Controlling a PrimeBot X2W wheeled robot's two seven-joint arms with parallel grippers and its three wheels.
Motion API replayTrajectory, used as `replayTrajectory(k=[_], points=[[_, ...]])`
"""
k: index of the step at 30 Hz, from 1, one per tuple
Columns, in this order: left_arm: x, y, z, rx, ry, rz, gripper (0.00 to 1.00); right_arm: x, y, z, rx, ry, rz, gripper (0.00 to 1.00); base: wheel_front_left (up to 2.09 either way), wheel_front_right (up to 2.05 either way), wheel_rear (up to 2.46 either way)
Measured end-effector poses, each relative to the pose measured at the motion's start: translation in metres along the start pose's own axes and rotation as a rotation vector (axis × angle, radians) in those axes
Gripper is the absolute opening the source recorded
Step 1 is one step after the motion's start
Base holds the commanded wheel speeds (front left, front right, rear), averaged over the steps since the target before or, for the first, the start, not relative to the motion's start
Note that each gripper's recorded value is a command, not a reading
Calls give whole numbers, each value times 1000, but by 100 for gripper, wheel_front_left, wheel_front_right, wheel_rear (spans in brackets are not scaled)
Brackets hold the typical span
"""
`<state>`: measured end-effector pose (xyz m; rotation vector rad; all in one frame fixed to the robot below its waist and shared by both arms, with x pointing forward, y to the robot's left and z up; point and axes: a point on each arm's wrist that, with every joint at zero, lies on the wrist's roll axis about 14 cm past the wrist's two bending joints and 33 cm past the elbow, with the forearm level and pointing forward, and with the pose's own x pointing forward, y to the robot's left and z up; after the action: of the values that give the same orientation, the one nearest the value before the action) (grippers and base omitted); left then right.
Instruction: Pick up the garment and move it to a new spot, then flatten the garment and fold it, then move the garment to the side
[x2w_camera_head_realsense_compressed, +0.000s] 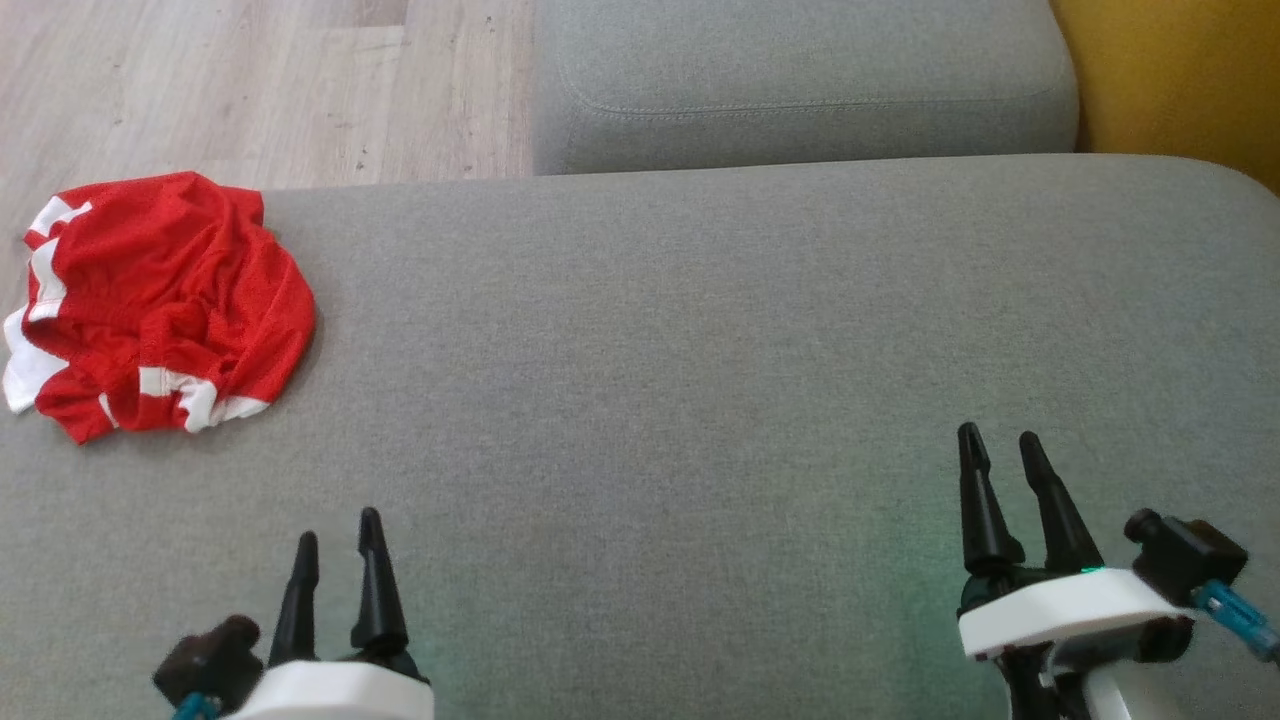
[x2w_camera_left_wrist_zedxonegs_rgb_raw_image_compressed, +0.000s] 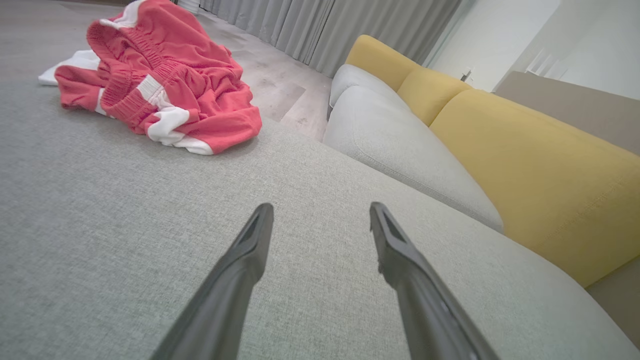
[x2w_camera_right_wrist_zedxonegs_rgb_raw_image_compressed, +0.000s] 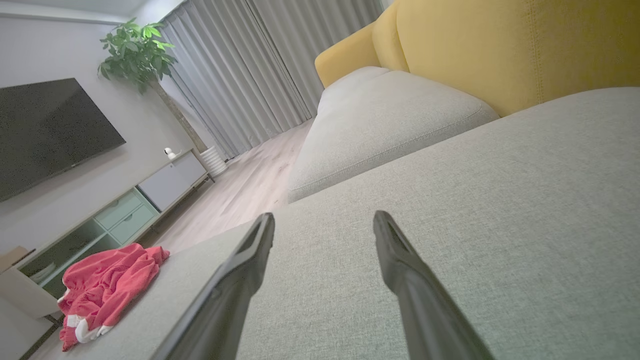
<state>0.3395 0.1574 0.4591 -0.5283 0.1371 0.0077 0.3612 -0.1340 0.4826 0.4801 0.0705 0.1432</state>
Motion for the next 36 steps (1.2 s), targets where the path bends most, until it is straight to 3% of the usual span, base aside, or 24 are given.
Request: replayTrajectory(k=[36], points=[[-12,-3,-14,366,-19,-32,100,-6,34,-18,-436,7,164,100,0,0,0]])
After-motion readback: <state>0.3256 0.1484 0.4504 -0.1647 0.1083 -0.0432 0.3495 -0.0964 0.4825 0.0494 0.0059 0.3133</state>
